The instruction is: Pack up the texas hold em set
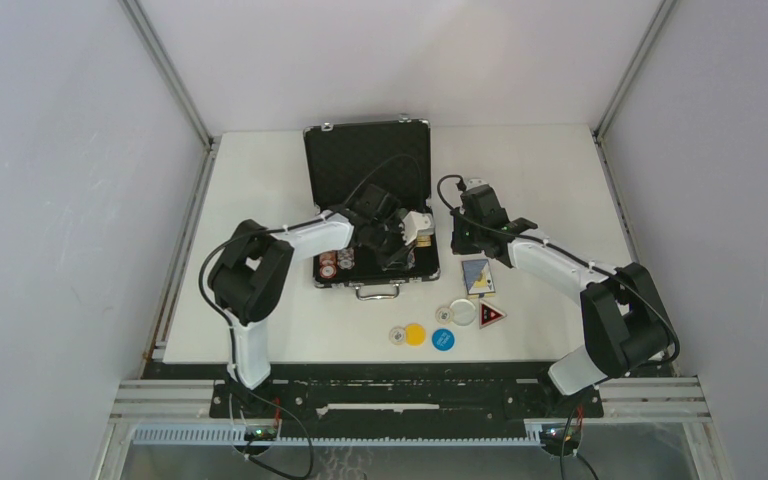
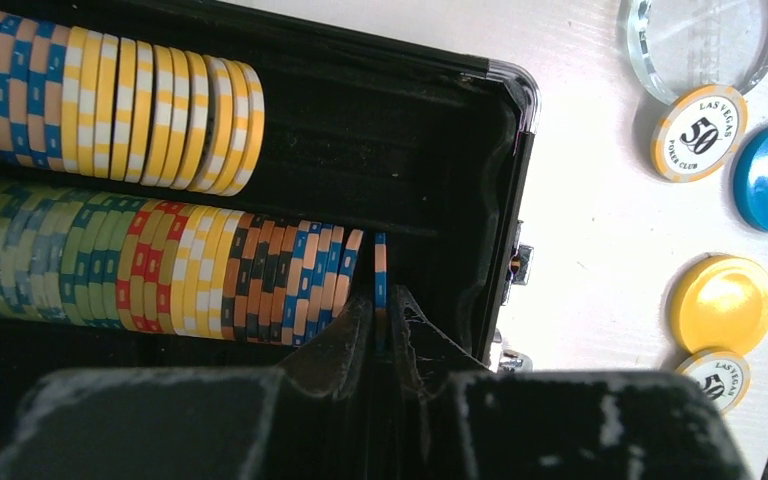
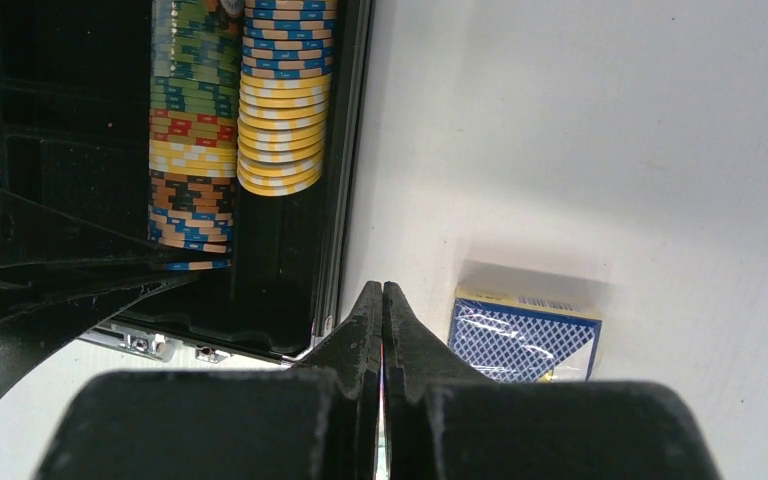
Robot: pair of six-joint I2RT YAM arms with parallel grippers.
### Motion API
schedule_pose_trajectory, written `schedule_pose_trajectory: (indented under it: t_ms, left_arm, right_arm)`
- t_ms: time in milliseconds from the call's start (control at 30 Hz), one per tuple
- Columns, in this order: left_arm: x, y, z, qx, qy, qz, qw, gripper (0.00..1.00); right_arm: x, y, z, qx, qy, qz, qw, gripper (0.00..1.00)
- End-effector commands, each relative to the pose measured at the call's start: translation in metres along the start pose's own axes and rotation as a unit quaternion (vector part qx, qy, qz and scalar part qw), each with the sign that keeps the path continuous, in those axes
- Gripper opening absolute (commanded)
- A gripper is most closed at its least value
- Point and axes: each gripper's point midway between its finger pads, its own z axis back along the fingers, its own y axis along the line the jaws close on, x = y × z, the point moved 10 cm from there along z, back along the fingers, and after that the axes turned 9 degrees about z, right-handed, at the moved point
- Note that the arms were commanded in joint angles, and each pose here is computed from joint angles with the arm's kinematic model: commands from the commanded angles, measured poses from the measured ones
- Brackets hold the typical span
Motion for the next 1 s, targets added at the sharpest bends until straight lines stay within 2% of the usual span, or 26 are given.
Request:
schedule_pose_trajectory:
  t_ms: [0, 533, 967]
  left_arm:
    - [0.043, 0.008, 0.030, 0.047, -0.062, -0.046, 0.996, 0.15]
    - [0.054, 0.006, 0.045, 0.055, -0.080, -0.055, 0.994, 0.16]
    - [0.071, -0.004, 0.080, 0.057, -0.165, -0.066, 0.982, 0.16]
  right_arm:
    - [0.008, -0.001, -0.002, 0.005, -0.019, -0.003, 1.000, 0.00]
    - [0.007, 0.000, -0.003, 0.007, -0.017, -0.004, 1.000, 0.00]
    - [0.006, 0.002, -0.004, 0.020, -0.017, -0.005, 1.000, 0.00]
